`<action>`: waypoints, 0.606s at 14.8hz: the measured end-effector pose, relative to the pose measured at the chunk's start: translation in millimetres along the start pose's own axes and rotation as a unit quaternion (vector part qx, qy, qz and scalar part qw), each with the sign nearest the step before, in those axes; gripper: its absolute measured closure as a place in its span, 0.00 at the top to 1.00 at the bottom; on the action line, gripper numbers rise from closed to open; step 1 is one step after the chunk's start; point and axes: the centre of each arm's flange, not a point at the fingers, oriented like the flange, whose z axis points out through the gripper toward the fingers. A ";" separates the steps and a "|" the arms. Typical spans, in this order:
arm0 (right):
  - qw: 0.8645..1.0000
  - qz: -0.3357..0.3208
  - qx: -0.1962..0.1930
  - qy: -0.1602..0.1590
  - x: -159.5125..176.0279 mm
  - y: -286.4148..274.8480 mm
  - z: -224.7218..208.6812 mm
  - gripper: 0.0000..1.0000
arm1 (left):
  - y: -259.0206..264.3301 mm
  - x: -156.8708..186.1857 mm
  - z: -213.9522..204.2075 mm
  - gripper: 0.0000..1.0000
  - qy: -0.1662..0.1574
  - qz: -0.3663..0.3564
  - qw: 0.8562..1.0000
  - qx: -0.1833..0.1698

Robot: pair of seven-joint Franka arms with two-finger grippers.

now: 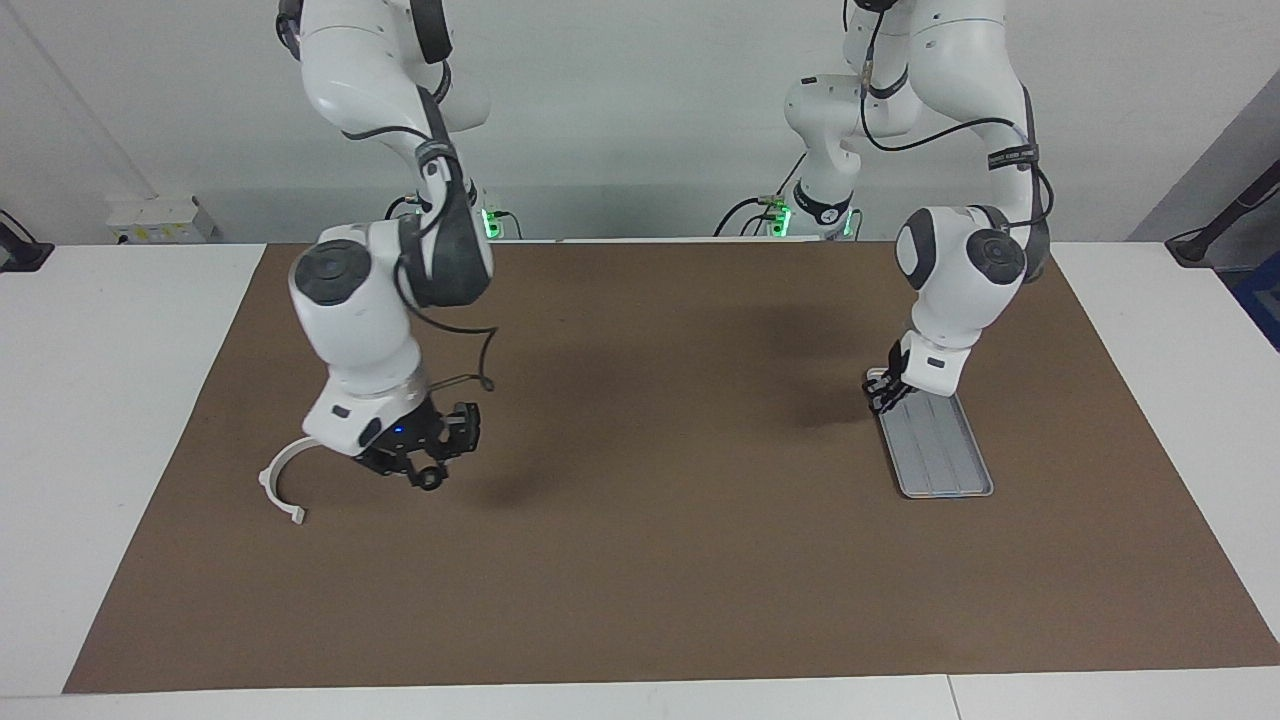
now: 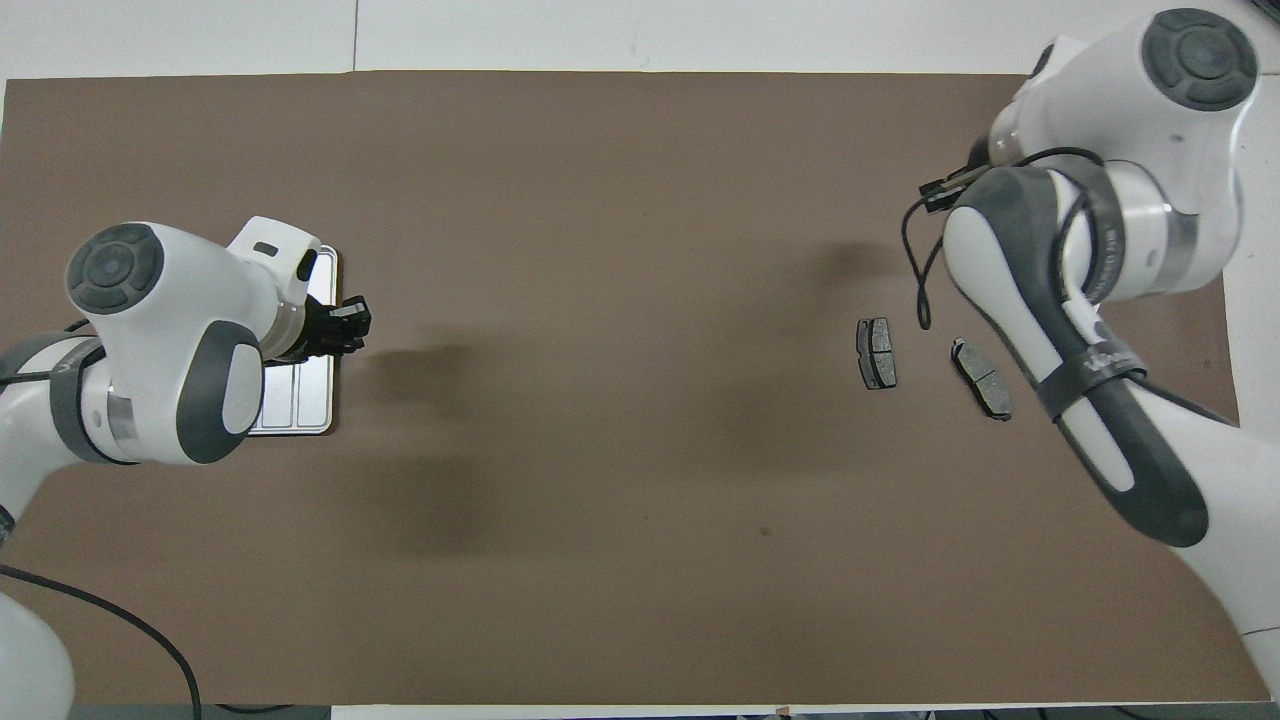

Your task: Place bearing gear from tray to pile

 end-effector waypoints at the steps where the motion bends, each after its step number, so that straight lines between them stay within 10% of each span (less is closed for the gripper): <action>1: 1.000 -0.007 0.000 -0.005 -11.2 29.1 5.4 0.36 | 23.4 -8.2 -4.3 0.24 0.000 -0.007 1.000 -0.001; 9: 1.000 -0.015 0.005 -0.018 -46.9 49.1 68.3 0.36 | 199.4 -69.4 -10.9 0.24 -0.006 -0.063 0.998 -0.001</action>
